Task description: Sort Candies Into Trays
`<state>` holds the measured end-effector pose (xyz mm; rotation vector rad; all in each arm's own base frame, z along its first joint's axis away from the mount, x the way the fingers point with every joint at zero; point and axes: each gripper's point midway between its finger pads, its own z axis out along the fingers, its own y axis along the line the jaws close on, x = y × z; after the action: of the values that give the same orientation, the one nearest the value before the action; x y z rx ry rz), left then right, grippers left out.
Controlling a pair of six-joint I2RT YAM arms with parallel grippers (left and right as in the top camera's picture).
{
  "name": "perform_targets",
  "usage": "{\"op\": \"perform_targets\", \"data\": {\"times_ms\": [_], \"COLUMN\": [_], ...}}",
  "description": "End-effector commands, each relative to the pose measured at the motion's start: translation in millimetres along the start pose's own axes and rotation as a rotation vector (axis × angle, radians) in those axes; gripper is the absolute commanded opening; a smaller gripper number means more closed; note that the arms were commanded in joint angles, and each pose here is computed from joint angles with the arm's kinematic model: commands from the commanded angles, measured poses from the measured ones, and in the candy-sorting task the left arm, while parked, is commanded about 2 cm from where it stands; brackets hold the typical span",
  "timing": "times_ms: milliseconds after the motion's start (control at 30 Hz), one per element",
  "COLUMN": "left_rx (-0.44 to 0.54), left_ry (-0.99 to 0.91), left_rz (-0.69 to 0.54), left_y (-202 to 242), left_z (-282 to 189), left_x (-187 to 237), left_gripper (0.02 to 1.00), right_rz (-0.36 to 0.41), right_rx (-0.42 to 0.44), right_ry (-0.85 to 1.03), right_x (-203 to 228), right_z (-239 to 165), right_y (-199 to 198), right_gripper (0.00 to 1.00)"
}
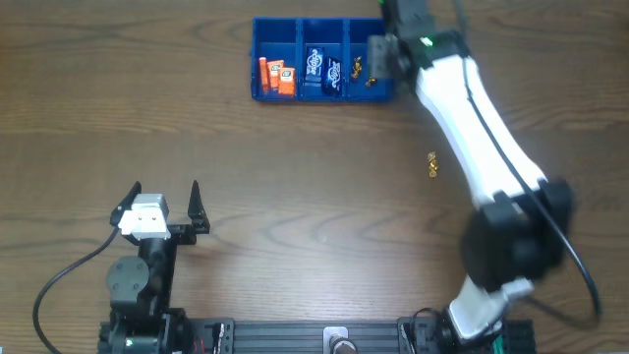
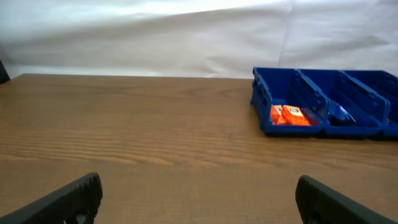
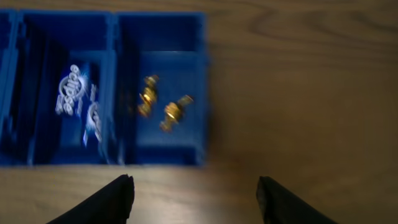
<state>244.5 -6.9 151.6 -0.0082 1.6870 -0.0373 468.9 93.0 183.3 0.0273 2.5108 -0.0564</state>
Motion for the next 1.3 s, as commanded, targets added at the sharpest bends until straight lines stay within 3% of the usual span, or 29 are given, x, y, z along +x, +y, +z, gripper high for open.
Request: {"op": "perform_targets", "data": {"times_ms": [33, 167, 367, 600, 800, 1300], "left_rx": [-0.011, -0.011, -0.011, -0.011, -0.011, -0.011], "left_ry": [0.050, 0.050, 0.050, 0.050, 0.050, 0.050], "left_rz": [0.013, 0.013, 0.013, 0.013, 0.013, 0.013], "left_y": [2, 2, 2, 2, 2, 2], "left_z": [1, 1, 1, 1, 1, 1], "left_x": [17, 17, 17, 17, 17, 17], "left_gripper": [0.998, 0.996, 0.998, 0.998, 0.998, 0.998], "right_rz": [0.054, 0.135, 0.135, 0.088, 0.093, 0.091], "right_rx": [0.085, 0.149, 0.142, 0.057, 0.020, 0.042], "right_ry": [0.090, 0.237, 0.370, 0.376, 0.424, 0.451], "right_x": [70, 137, 185, 187, 201, 208], "right_z": [-14, 5, 29, 50, 70, 73], "right_y": [-43, -78, -100, -89, -81, -85], "right_gripper": [0.687, 0.691, 0.684, 0.647, 0.645, 0.630]}}
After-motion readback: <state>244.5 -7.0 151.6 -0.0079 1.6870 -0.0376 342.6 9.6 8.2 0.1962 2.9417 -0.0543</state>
